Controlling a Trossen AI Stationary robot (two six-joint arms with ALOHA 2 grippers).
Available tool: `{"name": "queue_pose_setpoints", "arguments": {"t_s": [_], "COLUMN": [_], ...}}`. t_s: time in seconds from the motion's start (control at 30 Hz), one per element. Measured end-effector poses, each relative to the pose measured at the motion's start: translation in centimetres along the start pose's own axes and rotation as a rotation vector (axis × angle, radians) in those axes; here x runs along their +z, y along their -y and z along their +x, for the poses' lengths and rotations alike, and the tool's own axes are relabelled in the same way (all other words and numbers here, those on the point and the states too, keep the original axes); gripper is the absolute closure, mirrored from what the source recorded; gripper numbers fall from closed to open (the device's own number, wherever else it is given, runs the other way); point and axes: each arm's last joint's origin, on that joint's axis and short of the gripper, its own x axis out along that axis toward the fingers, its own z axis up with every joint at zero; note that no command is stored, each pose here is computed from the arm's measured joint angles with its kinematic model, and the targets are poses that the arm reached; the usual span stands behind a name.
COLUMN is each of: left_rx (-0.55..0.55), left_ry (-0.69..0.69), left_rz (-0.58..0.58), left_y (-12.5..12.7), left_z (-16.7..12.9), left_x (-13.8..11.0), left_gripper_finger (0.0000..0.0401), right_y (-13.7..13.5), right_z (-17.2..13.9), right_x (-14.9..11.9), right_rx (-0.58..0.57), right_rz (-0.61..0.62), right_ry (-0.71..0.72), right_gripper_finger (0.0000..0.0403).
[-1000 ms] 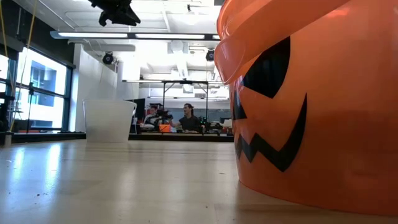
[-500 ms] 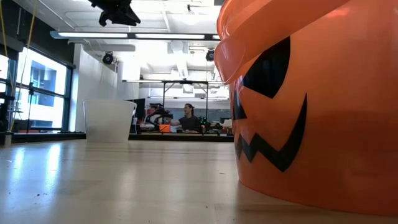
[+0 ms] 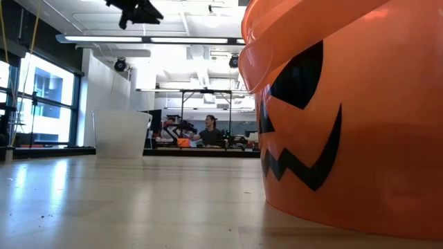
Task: Organize candy in baskets
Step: Return to Home Position
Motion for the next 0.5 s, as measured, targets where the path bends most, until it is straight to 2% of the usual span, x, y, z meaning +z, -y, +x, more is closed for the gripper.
{"name": "queue_pose_setpoints", "arguments": {"t_s": [0.17,0.27,0.37,0.5], "left_rx": [-0.199,-0.265,-0.31,-0.345], "left_ry": [-0.049,-0.114,-0.189,-0.303], "left_rz": [-0.053,-0.07,-0.08,-0.152], "left_y": [2.3,3.9,5.2,7.0], "left_z": [0.4,0.6,0.7,0.6], "left_x": [-0.4,-1.1,-1.9,-2.9], "left_gripper_finger": [0.0302,0.0302,0.0302,0.0302], "right_y": [0.5,0.4,0.3,0.1], "right_z": [0.0,-0.1,-0.3,-0.5], "right_x": [3.8,5.8,7.2,8.3], "right_rx": [-0.132,-0.185,-0.208,-0.212], "right_rz": [-0.123,-0.179,-0.286,-0.411], "right_ry": [0.218,0.305,0.337,0.346], "right_gripper_finger": [0.0274,0.0274,0.0275,0.0275]}}
